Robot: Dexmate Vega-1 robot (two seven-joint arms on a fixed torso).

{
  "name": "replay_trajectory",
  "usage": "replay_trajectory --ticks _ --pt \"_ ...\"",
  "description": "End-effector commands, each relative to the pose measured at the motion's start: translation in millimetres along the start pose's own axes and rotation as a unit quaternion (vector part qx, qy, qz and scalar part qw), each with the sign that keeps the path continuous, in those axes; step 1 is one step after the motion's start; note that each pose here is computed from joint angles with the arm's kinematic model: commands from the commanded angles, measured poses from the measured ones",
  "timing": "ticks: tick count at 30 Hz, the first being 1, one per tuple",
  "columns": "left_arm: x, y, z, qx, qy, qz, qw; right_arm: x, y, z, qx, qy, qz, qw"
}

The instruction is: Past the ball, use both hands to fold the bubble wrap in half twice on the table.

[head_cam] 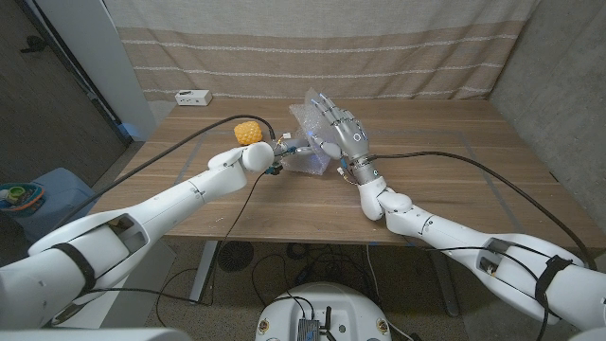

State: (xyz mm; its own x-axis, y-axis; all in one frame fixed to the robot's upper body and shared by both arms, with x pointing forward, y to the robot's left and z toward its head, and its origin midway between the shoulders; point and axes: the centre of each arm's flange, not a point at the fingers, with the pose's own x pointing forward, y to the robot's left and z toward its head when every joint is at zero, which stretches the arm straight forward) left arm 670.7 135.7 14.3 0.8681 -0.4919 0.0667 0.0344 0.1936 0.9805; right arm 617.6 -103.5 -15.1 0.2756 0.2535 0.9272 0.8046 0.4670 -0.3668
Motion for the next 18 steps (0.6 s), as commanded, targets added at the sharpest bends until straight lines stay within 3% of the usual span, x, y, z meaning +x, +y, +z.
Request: replay_trajectory --ticks 1,5,11,15,18 --pt "4.0 0.7 2.1 0.001 -0.004 -0.002 1.000 -0.4 -3.1 -13.9 0.180 0.242 0.032 0.9530" --pt "4.4 1.1 2.1 0.001 -0.004 0.000 1.000 -2.9 2.4 -15.9 0.216 0.272 0.082 0.9340" --pt "4.2 2.5 2.9 0.001 -0.005 0.003 1.000 -5.4 11.9 -19.7 0.241 0.280 0.159 0.9158" --pt "4.0 3.4 3.8 0.001 -0.007 0.004 1.000 -6.3 15.0 -20.4 0.249 0.275 0.176 0.9118" --pt "1.9 5.8 6.2 0.002 -0.013 0.013 1.000 -5.5 15.1 -19.7 0.240 0.264 0.186 0.9157"
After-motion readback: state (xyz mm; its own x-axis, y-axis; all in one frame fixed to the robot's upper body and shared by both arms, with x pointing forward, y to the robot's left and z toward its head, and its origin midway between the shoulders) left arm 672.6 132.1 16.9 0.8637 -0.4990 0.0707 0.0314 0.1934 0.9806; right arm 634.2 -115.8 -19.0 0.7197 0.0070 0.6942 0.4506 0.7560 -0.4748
